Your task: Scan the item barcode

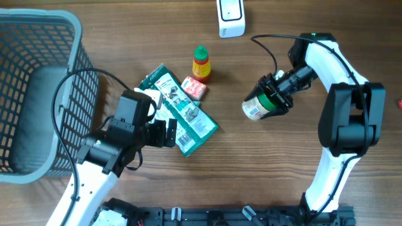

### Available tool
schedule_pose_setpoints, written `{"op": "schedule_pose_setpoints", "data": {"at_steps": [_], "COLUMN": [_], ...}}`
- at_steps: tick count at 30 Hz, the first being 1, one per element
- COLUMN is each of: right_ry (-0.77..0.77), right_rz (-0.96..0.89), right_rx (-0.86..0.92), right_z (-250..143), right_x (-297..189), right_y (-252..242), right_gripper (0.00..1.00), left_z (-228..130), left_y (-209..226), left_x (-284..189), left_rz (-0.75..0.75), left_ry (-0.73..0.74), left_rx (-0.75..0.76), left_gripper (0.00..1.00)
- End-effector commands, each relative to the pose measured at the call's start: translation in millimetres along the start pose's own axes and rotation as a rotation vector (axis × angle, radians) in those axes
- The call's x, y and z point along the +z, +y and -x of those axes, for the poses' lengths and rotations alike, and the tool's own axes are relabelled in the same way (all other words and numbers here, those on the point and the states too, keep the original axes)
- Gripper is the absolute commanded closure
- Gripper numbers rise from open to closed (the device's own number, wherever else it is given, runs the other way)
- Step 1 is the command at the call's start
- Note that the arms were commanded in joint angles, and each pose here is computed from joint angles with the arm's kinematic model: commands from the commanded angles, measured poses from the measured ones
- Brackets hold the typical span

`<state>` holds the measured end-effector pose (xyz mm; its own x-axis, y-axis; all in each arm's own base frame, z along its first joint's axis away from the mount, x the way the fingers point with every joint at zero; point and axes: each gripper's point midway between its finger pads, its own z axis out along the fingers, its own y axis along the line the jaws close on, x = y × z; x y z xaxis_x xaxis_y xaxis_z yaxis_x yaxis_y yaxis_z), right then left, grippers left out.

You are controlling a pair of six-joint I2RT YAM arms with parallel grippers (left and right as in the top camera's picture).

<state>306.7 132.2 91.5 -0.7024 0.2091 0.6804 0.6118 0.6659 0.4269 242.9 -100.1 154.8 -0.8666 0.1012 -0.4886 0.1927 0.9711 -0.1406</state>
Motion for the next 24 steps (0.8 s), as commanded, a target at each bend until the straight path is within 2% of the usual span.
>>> {"op": "schedule_pose_setpoints", "data": {"at_steps": [1,9,15,24], "right_ry": [0.058,0.088,0.063,0.001], "right_rz": [0.116,0.059,0.029,-0.018], "right_rx": [-0.016,-0.078,-0.183,-0.245], "right_z": [-11,-34,-71,-118], "right_x": [3,22,28,50], "right_y": [22,34,53,82], "right_gripper": [0.48,0.51,0.53,0.53], "left_z": [-1,-1,-1,-1], "left_y": [-1,-1,-1,-1], "left_x": [1,1,1,1], "left_rz": [-0.011,-0.011,-0.011,-0.011], "left_ry": [0.006,0.006,0.006,0.006], "left_rx": [0.011,0.011,0.011,0.011], "left_gripper": [0.0,0.0,0.0,0.0]}}
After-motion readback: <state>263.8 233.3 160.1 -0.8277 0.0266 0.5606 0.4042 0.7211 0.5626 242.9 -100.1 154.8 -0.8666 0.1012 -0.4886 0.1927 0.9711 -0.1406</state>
